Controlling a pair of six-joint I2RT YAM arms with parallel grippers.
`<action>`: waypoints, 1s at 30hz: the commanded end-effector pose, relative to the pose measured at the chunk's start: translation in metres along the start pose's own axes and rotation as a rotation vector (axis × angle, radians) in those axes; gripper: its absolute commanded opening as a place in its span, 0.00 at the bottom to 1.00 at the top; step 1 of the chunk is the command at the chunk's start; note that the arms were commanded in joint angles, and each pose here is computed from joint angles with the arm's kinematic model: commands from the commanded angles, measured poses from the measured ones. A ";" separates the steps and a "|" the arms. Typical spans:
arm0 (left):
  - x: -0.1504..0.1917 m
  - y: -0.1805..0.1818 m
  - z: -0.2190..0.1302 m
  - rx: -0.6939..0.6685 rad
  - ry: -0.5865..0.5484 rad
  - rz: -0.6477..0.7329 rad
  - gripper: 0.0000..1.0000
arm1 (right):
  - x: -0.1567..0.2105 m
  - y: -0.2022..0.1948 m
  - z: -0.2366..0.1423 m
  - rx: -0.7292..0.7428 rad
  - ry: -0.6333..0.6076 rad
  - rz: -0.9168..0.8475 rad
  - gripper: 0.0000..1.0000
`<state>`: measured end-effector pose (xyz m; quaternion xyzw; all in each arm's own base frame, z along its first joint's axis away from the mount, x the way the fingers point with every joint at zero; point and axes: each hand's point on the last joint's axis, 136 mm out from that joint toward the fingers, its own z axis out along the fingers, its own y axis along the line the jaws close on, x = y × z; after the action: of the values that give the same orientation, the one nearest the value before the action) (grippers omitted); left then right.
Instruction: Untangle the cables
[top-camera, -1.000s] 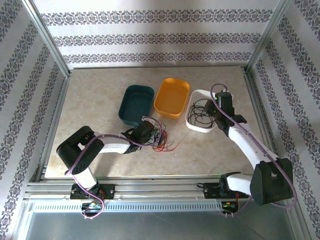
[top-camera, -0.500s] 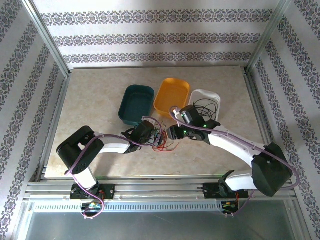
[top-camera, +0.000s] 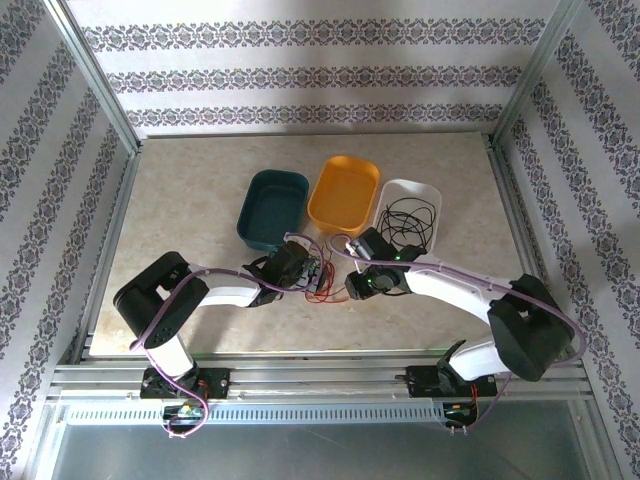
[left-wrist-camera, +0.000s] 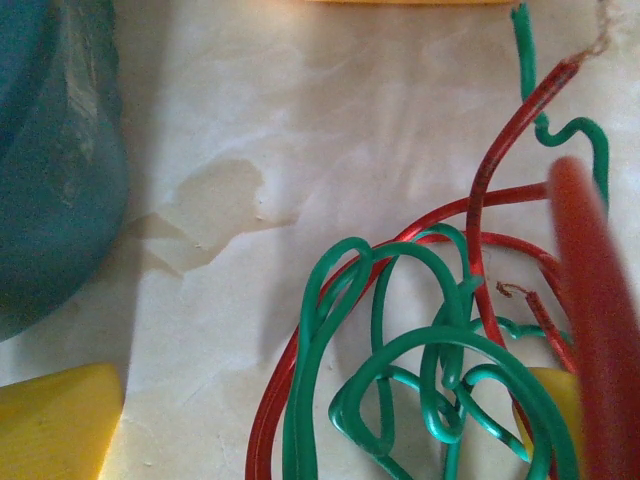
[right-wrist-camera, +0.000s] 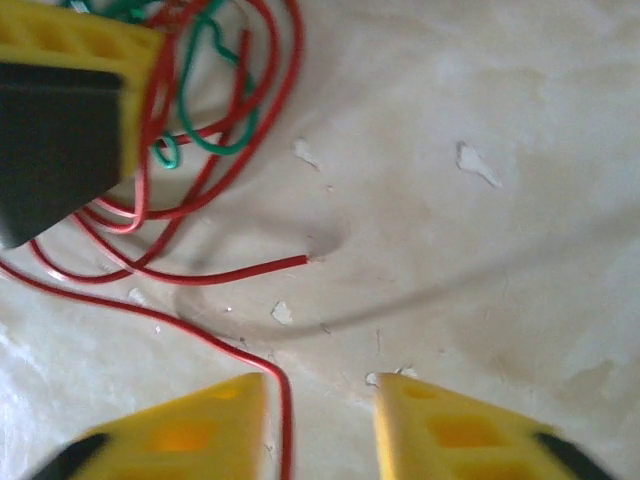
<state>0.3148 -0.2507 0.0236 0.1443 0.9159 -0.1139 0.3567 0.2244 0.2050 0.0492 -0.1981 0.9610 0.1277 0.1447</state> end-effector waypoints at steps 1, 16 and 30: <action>0.015 0.006 0.004 -0.033 0.058 0.039 1.00 | -0.004 -0.007 0.002 0.057 -0.012 0.019 0.12; 0.018 0.006 0.007 -0.035 0.069 0.043 0.99 | -0.112 -0.075 -0.192 0.541 -0.767 0.143 0.00; 0.018 0.009 0.005 -0.044 0.059 0.035 0.99 | -0.124 -0.086 -0.357 0.566 -1.278 0.299 0.00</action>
<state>0.3199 -0.2553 0.0275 0.1424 0.9131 -0.1182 0.3634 0.2964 0.0867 0.3536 0.0326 0.7564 -0.0271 0.6528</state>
